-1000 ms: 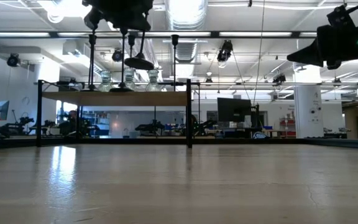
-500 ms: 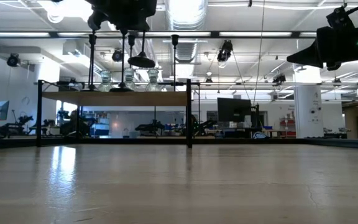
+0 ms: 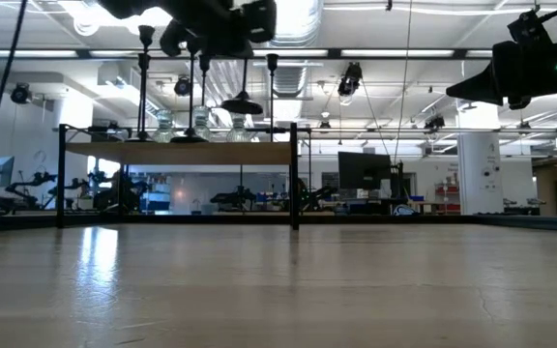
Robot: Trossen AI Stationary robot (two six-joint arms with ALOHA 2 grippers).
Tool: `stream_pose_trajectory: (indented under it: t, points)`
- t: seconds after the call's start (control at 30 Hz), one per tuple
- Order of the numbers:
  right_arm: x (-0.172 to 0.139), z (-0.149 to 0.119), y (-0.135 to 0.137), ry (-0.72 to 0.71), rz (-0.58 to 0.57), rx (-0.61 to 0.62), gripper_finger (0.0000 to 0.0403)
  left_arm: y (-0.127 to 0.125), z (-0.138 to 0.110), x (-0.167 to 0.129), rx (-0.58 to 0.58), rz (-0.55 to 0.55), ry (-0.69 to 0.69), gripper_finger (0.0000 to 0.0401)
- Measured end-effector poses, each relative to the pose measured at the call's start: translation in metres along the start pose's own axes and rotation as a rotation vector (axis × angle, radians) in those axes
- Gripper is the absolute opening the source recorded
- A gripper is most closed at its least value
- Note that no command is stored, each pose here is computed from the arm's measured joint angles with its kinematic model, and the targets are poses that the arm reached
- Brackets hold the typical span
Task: Pick & Place candle stick holders
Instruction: Put the small black candle holder on the shelf
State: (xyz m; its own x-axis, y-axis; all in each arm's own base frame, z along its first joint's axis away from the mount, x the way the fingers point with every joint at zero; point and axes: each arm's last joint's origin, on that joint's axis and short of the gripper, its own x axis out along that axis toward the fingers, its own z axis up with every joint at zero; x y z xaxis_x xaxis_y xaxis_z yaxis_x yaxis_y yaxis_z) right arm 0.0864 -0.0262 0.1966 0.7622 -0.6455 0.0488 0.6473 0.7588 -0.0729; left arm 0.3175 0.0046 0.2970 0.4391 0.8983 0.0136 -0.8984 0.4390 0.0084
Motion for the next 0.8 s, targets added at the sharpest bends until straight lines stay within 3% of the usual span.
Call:
stream_pose_trajectory:
  t: [0.17,0.37,0.6,0.8]
  points:
    - [0.0,0.0,0.0,0.001,0.0,0.0,0.0043,-0.031,0.007,0.01,0.056,0.134,0.005,0.0017]
    - [0.0,0.0,0.0,0.0,0.0,0.0,0.0043,-0.057,0.018,0.019,0.033,0.207,0.002,0.0017]
    - [0.0,0.0,0.0,0.0,0.0,0.0,0.0043,-0.068,0.013,0.022,-0.029,0.353,0.01,0.0017]
    - [0.0,0.0,0.0,0.0,0.0,0.0,0.0043,-0.069,0.01,0.023,-0.033,0.368,0.01,0.0017]
